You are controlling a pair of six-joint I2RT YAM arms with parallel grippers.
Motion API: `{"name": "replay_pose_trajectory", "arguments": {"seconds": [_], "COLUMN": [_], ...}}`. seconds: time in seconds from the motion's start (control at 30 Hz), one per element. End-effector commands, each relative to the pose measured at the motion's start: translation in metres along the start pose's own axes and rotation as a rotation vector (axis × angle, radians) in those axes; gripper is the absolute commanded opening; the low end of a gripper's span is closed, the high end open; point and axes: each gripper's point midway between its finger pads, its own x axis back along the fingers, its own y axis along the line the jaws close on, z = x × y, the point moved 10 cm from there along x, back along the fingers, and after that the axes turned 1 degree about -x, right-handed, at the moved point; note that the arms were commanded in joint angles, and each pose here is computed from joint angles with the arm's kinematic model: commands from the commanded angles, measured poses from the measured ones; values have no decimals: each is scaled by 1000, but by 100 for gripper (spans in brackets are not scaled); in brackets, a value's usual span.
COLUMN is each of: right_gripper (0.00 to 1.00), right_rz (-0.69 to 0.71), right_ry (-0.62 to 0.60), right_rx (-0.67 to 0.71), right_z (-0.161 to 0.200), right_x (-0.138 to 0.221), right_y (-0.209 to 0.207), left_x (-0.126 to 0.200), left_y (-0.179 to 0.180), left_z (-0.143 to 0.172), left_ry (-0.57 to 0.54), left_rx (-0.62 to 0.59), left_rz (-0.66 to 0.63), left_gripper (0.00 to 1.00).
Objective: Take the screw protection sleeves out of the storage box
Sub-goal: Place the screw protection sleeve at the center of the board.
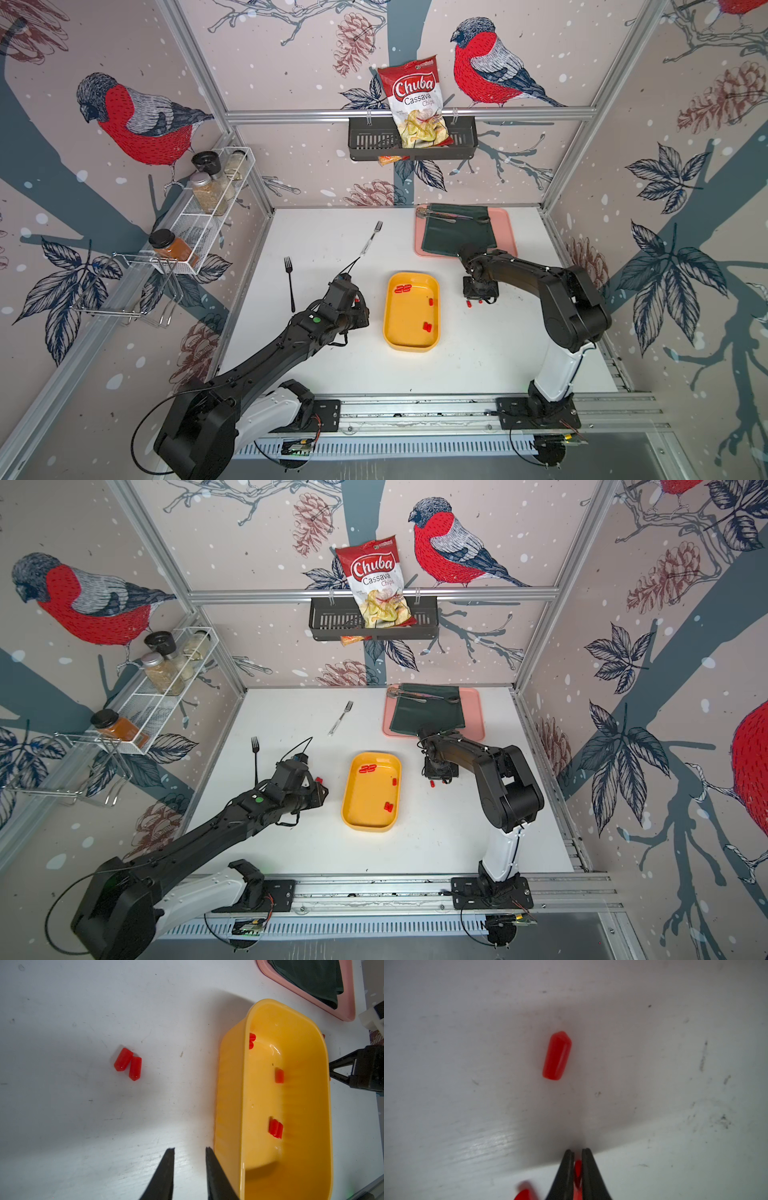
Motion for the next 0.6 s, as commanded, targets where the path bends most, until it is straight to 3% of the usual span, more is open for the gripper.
{"name": "replay_pose_trajectory", "arguments": {"seconds": [0.0, 0.17, 0.4, 0.57], "right_gripper": [40, 50, 52, 52], "right_rz": [-24, -71, -254, -318], "right_ry": [-16, -98, -172, -196], "right_rx": [-12, -60, -100, -147], "right_z": [-3, -17, -18, -10], "right_x": [6, 46, 95, 99], "right_y": [1, -5, -6, -9], "left_x": [3, 8, 26, 4], "left_y": [-3, -15, -61, -106], "left_z": [-6, -12, -29, -30], "left_ry": [-31, -23, -79, -25], "left_rx": [-5, 2, -20, -63], "left_rz": [14, 101, 272, 316], "left_gripper": [29, 32, 33, 33]}}
